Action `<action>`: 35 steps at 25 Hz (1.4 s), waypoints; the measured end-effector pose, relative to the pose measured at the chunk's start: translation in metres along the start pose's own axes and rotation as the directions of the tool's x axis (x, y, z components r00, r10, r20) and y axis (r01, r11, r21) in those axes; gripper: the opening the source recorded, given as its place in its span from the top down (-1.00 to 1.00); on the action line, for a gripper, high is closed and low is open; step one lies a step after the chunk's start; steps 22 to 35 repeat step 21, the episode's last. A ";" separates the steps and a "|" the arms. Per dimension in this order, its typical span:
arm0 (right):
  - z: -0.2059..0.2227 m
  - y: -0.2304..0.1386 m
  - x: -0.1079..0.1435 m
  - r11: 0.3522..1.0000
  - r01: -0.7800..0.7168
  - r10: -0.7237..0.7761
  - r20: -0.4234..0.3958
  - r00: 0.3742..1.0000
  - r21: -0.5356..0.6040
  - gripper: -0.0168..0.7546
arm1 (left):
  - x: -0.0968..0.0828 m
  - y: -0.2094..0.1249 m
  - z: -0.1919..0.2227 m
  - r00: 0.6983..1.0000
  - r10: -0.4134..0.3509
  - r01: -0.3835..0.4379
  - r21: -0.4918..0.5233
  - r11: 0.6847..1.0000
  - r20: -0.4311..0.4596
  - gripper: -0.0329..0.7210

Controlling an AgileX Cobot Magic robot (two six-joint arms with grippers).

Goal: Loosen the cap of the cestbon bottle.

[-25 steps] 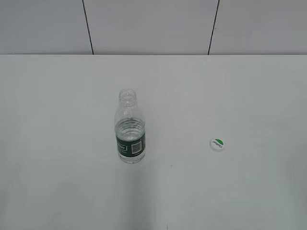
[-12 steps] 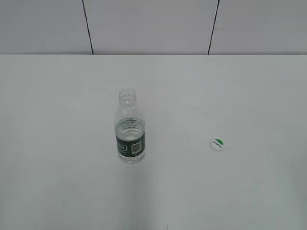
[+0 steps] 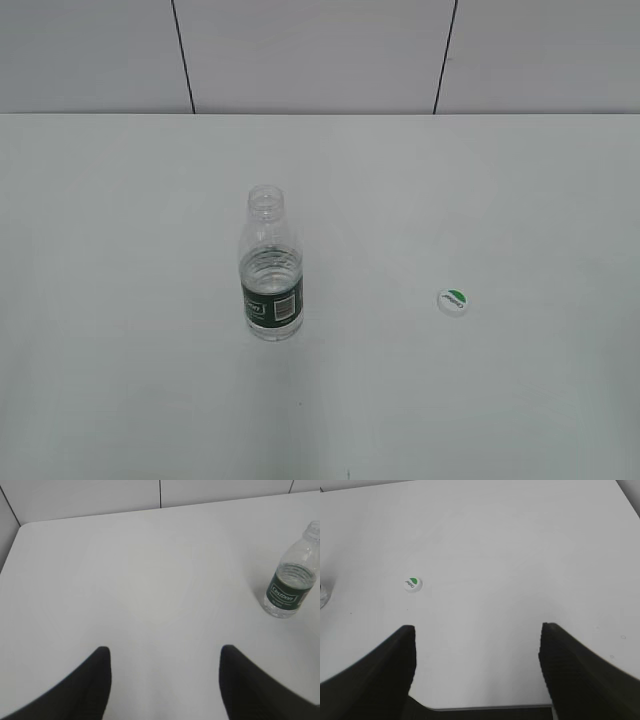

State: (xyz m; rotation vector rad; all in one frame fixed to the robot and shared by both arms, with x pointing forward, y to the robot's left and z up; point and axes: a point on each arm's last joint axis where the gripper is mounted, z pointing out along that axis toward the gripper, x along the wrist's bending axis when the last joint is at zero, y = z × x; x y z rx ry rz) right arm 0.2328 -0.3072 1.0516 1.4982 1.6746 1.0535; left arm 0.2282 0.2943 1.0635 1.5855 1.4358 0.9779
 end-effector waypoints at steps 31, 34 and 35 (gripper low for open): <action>-0.001 -0.001 0.001 0.997 -0.080 0.081 0.152 0.985 -0.014 -0.57 | 0.000 0.000 0.000 1.000 -0.002 0.002 0.000 1.000 -0.005 -0.19; -0.001 -0.001 0.001 0.997 -0.080 0.081 0.152 0.985 -0.014 -0.57 | 0.000 0.000 0.000 1.000 -0.002 0.002 0.000 1.000 -0.005 -0.19; -0.001 -0.001 0.001 0.997 -0.080 0.081 0.152 0.985 -0.014 -0.57 | 0.000 0.000 0.000 1.000 -0.002 0.002 0.000 1.000 -0.005 -0.19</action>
